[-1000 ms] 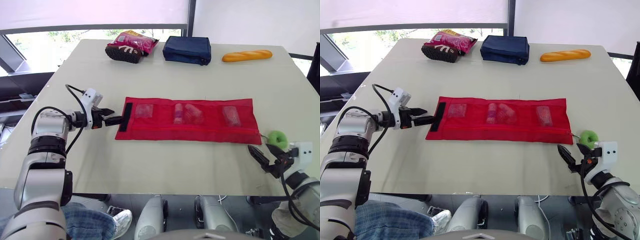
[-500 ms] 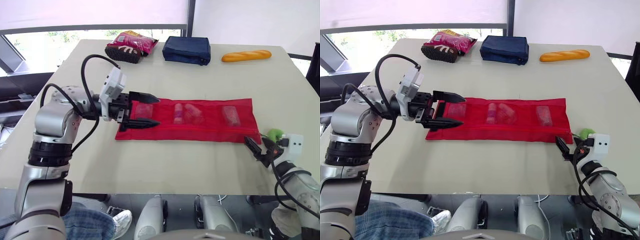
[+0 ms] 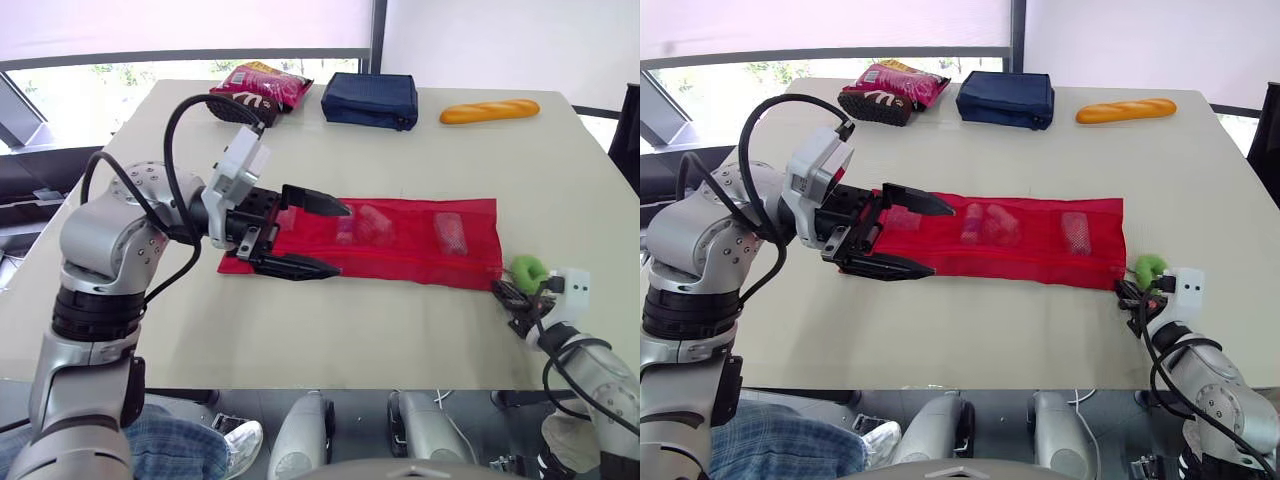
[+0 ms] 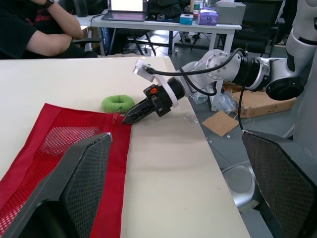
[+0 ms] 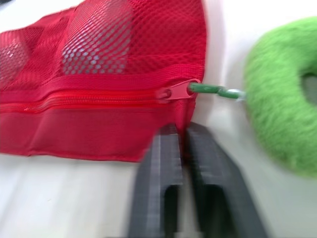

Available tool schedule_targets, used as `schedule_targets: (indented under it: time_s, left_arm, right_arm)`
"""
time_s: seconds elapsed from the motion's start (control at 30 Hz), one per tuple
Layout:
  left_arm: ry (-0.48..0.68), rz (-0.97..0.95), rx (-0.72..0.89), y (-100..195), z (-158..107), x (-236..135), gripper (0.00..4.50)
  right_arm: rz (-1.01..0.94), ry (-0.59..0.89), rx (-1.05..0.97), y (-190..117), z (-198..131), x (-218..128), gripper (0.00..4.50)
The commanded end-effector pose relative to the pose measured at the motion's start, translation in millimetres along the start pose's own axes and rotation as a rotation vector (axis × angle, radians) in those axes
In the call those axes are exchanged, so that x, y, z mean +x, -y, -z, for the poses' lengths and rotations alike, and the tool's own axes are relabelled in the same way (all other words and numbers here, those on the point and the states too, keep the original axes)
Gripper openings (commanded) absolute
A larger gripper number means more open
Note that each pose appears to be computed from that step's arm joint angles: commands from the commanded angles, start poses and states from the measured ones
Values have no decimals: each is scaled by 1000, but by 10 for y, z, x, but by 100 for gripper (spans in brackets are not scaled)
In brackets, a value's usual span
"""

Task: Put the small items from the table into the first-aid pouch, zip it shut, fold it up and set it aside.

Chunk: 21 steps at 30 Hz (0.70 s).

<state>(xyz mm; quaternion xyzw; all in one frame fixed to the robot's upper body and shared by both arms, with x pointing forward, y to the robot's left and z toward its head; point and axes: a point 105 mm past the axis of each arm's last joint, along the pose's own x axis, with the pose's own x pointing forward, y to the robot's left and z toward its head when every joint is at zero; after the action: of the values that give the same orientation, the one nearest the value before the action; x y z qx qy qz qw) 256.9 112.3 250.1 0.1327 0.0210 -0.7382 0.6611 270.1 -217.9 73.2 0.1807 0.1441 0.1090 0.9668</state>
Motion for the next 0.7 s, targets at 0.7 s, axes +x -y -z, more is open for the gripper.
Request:
schedule_targets:
  time_s: [0.7]
  left_arm:
    - [6, -20, 66, -4, -73, -55, 450]
  right_arm:
    - [-237, 80, -300, -280, -1104, -844, 2]
